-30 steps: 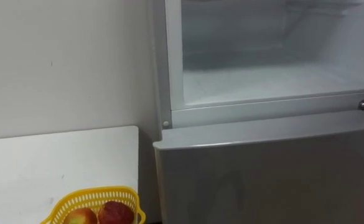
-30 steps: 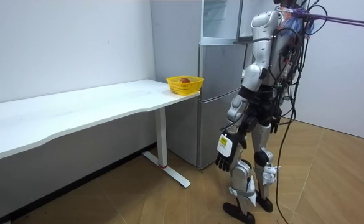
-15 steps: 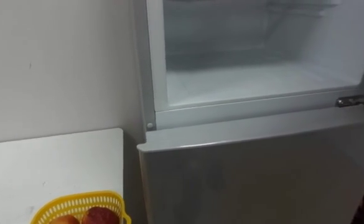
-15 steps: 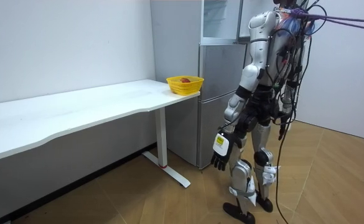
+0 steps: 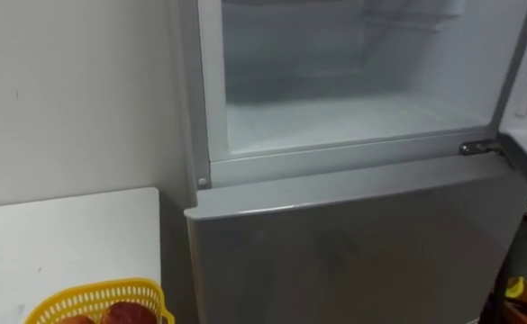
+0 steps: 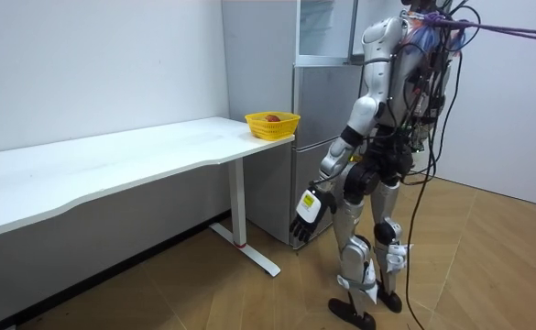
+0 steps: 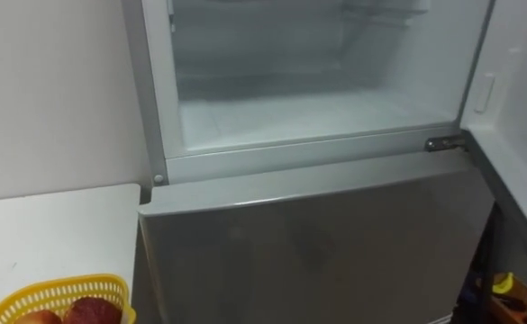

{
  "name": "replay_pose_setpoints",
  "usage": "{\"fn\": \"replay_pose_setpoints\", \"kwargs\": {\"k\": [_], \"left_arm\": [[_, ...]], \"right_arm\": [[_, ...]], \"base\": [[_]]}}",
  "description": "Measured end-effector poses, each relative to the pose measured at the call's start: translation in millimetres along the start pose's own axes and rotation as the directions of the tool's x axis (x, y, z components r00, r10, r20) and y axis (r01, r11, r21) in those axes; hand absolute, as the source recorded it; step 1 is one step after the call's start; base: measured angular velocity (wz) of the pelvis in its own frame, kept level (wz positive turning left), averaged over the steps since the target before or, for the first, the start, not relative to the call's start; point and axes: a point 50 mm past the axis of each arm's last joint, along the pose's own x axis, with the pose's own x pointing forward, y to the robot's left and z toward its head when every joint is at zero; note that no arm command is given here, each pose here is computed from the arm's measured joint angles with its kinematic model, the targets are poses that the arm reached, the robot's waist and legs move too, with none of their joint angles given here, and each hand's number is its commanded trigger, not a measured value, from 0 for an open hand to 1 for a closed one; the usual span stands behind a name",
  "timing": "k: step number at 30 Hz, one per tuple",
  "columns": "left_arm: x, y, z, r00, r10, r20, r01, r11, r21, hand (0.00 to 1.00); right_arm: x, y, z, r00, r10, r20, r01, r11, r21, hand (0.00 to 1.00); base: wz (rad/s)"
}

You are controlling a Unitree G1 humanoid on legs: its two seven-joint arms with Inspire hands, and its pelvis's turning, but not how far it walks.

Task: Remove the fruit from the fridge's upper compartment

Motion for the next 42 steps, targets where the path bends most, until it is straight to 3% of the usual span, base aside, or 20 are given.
{"fn": "replay_pose_setpoints", "kwargs": {"k": [6, 11, 21, 24, 27, 32, 37, 42], "left_arm": [[-1.1, -0.9, 5.9, 0.999, 0.018, 0.048, -0.018, 1.0, -0.002, 0.0], [-1.6, -1.3, 6.6, 0.997, 0.014, 0.072, -0.014, 1.0, -0.008, 0.0], [-1.1, -5.2, 2.2, 0.997, -0.025, 0.078, 0.025, 1.0, -0.004, 0.0], [-1.4, -6.5, 0.2, 0.996, -0.031, 0.081, 0.031, 1.0, -0.004, 0.0], [-1.6, -7.2, 1.5, 0.995, -0.039, 0.095, 0.04, 0.999, 0.0, 0.0], [-0.6, -9.9, -1.8, 0.995, -0.049, 0.088, 0.049, 0.999, -0.001, 0.0], [-1.6, -11.5, -11.4, 0.996, -0.059, 0.061, 0.059, 0.998, -0.002, 0.0], [-1.8, -13.6, -21.1, 0.997, -0.069, 0.028, 0.069, 0.998, -0.003, 0.0]], "right_arm": [[-13.2, 72.0, 13.3, 0.968, 0.239, 0.076, -0.243, 0.969, 0.052, 0.0], [-45.7, 130.4, 25.8, 0.857, 0.494, 0.149, -0.503, 0.864, 0.03, 0.0], [-74.6, 162.5, 26.8, 0.714, 0.674, 0.191, -0.683, 0.73, -0.023, 0.0], [-93.3, 183.3, 23.0, 0.613, 0.767, 0.189, -0.777, 0.629, -0.033, 0.0], [-124.6, 208.1, 18.5, 0.433, 0.885, 0.172, -0.889, 0.451, -0.083, 0.0], [-153.3, 224.5, 6.9, 0.238, 0.965, 0.113, -0.962, 0.25, -0.111, 0.0], [-167.3, 229.7, 6.2, 0.169, 0.979, 0.116, -0.977, 0.182, -0.113, 0.0], [-193.1, 235.3, 5.4, 0.03, 0.994, 0.108, -0.992, 0.043, -0.118, 0.0]], "base": [[-0.05], [-0.02], [-0.02], [0.0], [0.0], [0.0], [0.0], [0.0]]}}
